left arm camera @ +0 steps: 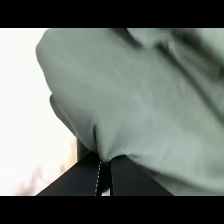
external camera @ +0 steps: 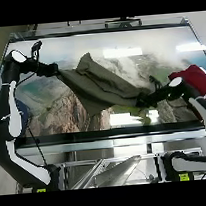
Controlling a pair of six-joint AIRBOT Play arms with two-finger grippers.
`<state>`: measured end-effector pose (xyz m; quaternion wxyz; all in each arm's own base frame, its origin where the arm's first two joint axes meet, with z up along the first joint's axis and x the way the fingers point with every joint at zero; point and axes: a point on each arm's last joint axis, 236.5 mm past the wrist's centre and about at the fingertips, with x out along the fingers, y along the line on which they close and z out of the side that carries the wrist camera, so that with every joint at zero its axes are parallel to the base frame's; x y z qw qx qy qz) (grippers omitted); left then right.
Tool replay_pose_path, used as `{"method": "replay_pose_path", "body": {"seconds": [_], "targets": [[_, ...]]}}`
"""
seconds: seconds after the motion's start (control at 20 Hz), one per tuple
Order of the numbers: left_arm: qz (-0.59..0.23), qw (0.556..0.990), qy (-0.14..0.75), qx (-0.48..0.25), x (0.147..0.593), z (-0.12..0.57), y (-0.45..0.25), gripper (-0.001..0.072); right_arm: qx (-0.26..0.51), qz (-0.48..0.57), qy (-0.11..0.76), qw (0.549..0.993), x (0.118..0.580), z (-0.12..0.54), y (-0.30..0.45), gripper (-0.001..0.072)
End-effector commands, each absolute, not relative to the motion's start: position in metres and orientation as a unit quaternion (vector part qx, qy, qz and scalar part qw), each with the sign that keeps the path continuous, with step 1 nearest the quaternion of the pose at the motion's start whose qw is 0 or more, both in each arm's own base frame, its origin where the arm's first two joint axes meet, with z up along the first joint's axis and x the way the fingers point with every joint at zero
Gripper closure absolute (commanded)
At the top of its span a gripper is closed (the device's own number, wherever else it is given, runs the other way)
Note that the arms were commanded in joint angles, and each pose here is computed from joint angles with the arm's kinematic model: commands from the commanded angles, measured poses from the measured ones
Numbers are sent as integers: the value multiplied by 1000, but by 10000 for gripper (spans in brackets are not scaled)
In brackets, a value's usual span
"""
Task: Fold the shirts.
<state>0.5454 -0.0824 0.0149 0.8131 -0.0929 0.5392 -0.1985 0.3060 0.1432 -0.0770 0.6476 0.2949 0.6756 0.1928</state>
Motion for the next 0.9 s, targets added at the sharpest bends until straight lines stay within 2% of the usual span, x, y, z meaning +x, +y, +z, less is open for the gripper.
{"method": "replay_pose_path", "body": {"seconds": [0.0, 0.05, 0.1, 0.15, 0.2, 0.25, 0.4, 0.55, 0.7, 0.85], "targets": [[-213, 812, 538, -78, 553, 28, -83, 558, 258, 203, 666, 670, 259, -81, 176, 697], [-217, 804, 547, -77, 545, 32, -83, 383, 255, 207, 655, 680, 263, -74, 178, 691], [-221, 793, 562, -78, 532, 35, -82, 362, 253, 210, 645, 689, 268, -67, 176, 683], [-223, 779, 580, -81, 517, 35, -80, 362, 254, 210, 633, 701, 276, -58, 171, 526], [-226, 764, 599, -83, 500, 34, -80, 362, 256, 208, 622, 710, 284, -48, 164, 247], [-224, 746, 620, -89, 482, 31, -78, 363, 255, 208, 609, 722, 294, -36, 155, 111], [-208, 691, 681, -125, 424, 10, -77, 362, 238, 176, 591, 750, 311, -15, 107, 110], [-196, 650, 719, -145, 360, -29, -91, 363, 199, 103, 593, 774, 313, -26, 41, 103], [-218, 650, 700, -202, 325, -61, -138, 363, 175, 90, 579, 791, 324, -37, 13, 104], [-241, 649, 680, -240, 306, -80, -179, 363, 142, 125, 595, 781, 322, -54, 23, 103]]}}
